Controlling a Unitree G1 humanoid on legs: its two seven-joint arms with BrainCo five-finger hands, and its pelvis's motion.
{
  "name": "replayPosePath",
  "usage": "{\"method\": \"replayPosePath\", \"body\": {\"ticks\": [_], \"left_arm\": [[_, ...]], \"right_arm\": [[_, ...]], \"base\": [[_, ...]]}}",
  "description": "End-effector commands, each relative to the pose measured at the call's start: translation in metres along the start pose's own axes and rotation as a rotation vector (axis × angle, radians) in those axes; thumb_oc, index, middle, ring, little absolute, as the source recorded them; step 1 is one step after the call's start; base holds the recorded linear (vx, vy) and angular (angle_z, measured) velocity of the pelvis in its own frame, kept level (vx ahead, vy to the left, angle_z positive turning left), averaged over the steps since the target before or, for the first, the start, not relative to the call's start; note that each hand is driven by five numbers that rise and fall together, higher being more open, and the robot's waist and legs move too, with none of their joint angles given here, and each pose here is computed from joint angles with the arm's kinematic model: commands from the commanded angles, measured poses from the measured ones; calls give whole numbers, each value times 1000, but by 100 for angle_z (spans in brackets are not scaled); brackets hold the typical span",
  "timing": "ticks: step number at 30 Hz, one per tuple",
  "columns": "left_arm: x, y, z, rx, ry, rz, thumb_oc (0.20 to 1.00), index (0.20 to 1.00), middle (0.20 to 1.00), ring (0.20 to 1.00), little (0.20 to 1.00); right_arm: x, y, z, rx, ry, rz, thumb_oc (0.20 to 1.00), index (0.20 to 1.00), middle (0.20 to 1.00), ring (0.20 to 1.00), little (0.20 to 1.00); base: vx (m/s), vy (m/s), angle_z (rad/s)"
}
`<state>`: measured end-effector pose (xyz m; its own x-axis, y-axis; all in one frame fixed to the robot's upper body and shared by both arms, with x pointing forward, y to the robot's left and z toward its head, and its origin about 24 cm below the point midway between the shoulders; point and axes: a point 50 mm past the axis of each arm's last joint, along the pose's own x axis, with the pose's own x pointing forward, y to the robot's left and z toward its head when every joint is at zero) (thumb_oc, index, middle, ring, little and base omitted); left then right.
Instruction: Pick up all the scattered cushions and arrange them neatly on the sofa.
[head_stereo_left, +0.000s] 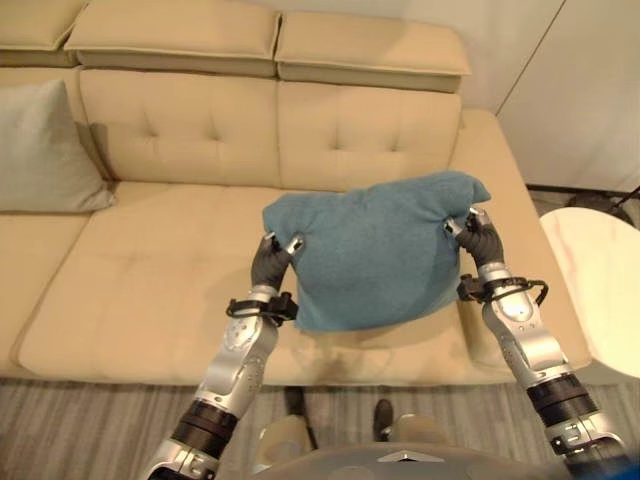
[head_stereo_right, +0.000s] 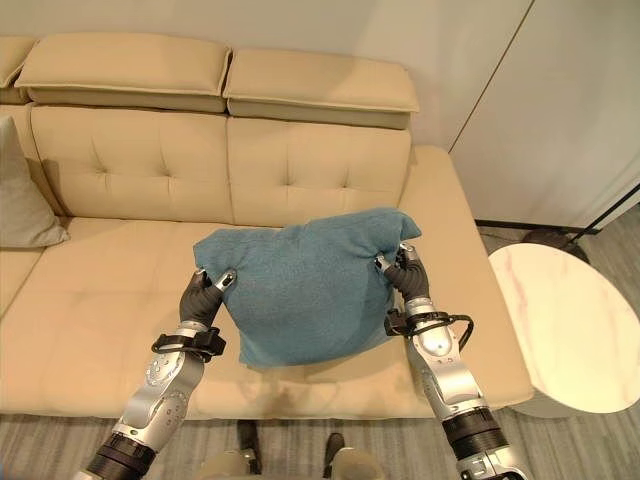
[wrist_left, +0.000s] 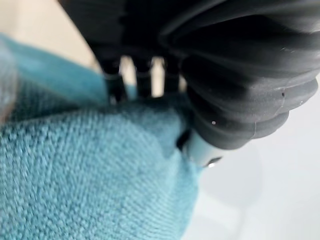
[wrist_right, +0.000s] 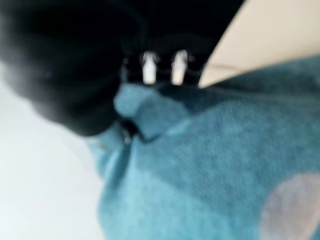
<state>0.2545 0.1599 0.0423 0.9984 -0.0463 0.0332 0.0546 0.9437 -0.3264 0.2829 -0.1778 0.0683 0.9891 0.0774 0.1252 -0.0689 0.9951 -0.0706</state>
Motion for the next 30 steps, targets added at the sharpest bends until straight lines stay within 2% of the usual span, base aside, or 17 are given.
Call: {"method": "replayPosePath", "body": {"ticks": [1,7,14,21,30], "left_arm": [[12,-36,53,-5,-282,-182,200,200,200,200,200],[15,-25,64,30,-334,-128,200,200,200,200,200],[24,-27,70,55,-368,-108,200,200,200,200,200],[49,-30,85,73,-405,-59,200,200,200,200,200],[93,-53,139,131,-538,-69,200,200,200,200,200]], "right_arm": [[23,34,60,61,-307,117,200,200,200,200,200],[26,38,63,60,-314,139,200,200,200,200,200],[31,39,73,10,-345,163,200,200,200,200,200],[45,49,94,-29,-410,181,200,200,200,200,200],[82,55,146,-165,-536,141,200,200,200,200,200]], "base": [[70,145,-28],[73,-3,-5],[125,-54,5],[61,-37,-2],[-84,-16,7]]}}
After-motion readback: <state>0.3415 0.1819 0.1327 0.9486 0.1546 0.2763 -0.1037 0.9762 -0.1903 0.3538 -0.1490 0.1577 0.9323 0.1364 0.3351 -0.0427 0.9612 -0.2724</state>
